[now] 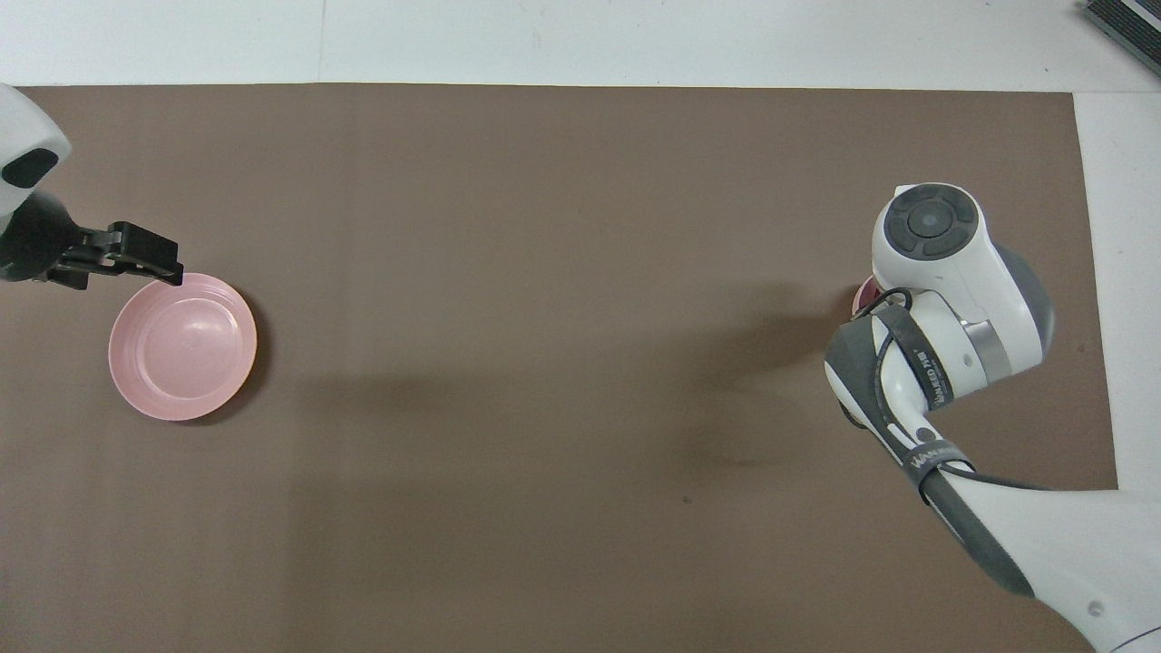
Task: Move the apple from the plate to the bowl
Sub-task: 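Carry the apple with the right gripper over the pink bowl and lower it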
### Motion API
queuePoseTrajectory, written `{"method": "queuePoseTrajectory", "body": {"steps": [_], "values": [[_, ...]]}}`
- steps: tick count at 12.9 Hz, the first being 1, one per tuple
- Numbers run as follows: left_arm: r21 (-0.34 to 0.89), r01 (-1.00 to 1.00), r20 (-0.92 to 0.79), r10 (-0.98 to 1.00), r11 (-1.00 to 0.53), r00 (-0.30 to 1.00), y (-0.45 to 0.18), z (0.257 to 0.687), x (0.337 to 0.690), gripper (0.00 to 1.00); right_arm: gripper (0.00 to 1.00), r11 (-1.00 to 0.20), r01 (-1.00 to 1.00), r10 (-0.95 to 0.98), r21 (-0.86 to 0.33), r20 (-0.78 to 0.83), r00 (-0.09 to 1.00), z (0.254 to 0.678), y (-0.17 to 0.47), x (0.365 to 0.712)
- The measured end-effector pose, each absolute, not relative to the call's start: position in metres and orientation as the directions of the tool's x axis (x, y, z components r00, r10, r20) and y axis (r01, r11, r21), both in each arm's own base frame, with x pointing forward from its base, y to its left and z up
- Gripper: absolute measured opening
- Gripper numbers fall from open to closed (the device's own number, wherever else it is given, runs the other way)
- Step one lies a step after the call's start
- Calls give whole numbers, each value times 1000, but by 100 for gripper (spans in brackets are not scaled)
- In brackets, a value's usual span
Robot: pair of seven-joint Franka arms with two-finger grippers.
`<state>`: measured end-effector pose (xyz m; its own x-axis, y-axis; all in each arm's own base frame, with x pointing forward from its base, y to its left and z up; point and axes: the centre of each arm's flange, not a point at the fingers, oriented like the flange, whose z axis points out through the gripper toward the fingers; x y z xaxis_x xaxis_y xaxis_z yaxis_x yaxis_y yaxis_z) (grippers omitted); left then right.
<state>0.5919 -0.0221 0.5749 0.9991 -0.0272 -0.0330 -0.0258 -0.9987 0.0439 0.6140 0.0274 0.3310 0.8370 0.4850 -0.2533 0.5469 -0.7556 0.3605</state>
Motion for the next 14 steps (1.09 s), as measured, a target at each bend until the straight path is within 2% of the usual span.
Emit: {"method": "queuePoseTrajectory", "body": {"steps": [3, 6, 10, 13, 14], "values": [[46, -74, -4, -74, -996, 997, -31, 591, 588, 100, 87, -763, 536, 475, 360, -250, 844, 327, 27, 612], [35, -181, 25, -181, -983, 983, -47, 621, 565, 100, 87, -765, 536, 473, 357, -253, 844, 324, 26, 611], [32, -105, 14, -104, -994, 994, -28, 623, 558, 100, 87, -765, 537, 474, 356, -253, 843, 322, 26, 611], [33, -56, -33, -58, -998, 998, -24, 619, 553, 100, 91, -765, 536, 473, 357, -253, 844, 322, 25, 611], [33, -46, -48, -48, -998, 998, -19, 619, 551, 100, 99, -766, 536, 473, 357, -253, 844, 322, 25, 611]]}}
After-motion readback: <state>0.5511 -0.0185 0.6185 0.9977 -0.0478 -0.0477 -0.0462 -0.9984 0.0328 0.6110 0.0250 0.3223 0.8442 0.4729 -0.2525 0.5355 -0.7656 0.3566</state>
